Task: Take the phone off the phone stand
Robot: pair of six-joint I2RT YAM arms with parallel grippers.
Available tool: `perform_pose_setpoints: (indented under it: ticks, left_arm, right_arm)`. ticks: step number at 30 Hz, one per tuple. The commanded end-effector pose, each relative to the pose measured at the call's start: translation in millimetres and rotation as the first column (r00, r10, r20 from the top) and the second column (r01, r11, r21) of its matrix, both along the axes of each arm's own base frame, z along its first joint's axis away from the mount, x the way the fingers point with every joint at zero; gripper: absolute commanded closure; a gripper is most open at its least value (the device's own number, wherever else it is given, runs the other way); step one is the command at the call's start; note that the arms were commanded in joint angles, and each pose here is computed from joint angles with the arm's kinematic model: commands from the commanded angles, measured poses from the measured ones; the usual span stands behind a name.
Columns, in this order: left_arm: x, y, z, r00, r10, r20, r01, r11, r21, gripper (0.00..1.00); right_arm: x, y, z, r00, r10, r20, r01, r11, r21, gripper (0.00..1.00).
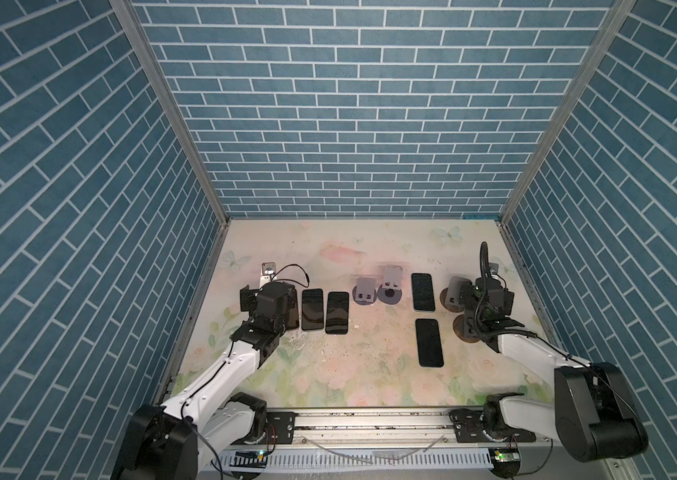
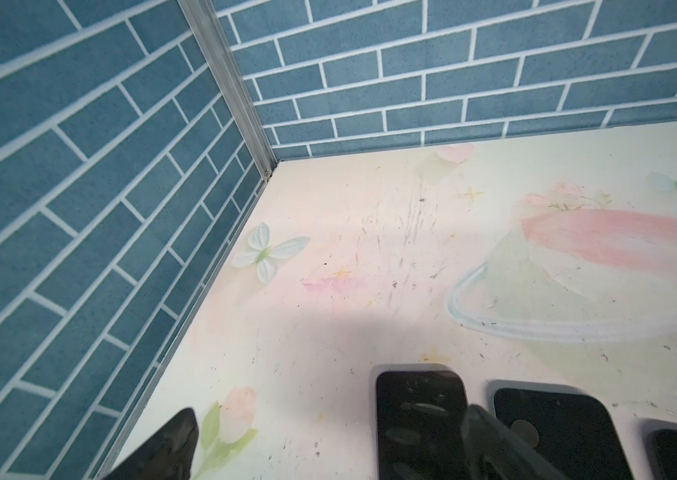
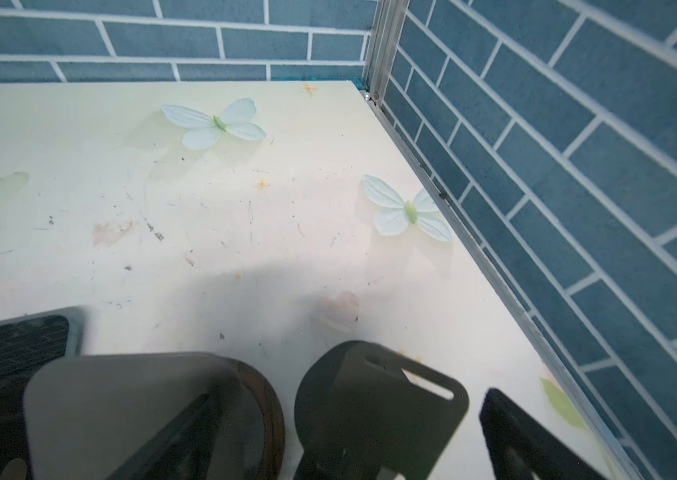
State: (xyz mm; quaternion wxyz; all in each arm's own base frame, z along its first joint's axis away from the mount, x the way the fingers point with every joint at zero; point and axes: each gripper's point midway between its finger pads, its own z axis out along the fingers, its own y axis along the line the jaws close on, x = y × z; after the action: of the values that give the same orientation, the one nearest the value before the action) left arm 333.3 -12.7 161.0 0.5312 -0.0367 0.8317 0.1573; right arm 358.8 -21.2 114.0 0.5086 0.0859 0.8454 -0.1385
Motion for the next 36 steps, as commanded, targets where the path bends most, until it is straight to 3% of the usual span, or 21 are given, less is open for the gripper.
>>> perform_pose_setpoints:
  ticks: [1,5,9,13,21,26,29,32,36]
  left_arm:
    - [10,-2,4,0.999,-0.027,0.033,0.026,0.999,0.024,0.0]
    - [14,-3,4,0.999,-0.038,0.037,0.037,0.999,0.028,0.0]
    - [15,3,-4,0.999,-0.028,0.023,0.027,0.999,0.036,0.0]
    - [19,5,-10,0.999,-0.04,0.025,0.039,0.999,0.026,0.0]
    - [41,9,-38,0.994,-0.096,0.05,0.098,0.994,-0.04,0.0]
    - [61,3,-52,0.983,-0.18,-0.034,0.179,0.983,-0.036,0.0]
    - [62,11,-53,0.983,-0.181,0.039,0.182,0.983,-0.027,0.0]
    - [54,37,-61,0.984,-0.099,0.149,0.116,0.987,-0.112,0.0]
    - [53,37,-64,0.984,-0.115,0.134,0.134,0.981,-0.143,0.0]
  right_arm:
    - [17,5,2,0.992,0.087,0.092,-0.086,0.996,-0.019,0.01]
    - [26,1,1,0.982,0.126,0.14,-0.121,0.992,-0.045,0.01]
    - [28,-13,-18,0.974,0.112,0.197,-0.122,0.992,0.038,0.01]
    - [31,-8,-25,0.98,0.149,0.132,-0.159,0.985,0.066,0.01]
    - [34,-7,-24,0.979,0.155,0.132,-0.165,0.984,0.068,0.01]
    - [34,-7,-24,0.979,0.154,0.132,-0.164,0.984,0.068,0.01]
    - [34,-7,-25,0.979,0.154,0.131,-0.164,0.984,0.068,0.01]
    - [34,-7,-25,0.979,0.155,0.131,-0.165,0.984,0.067,0.01]
    - [33,-8,-24,0.979,0.153,0.131,-0.163,0.985,0.065,0.01]
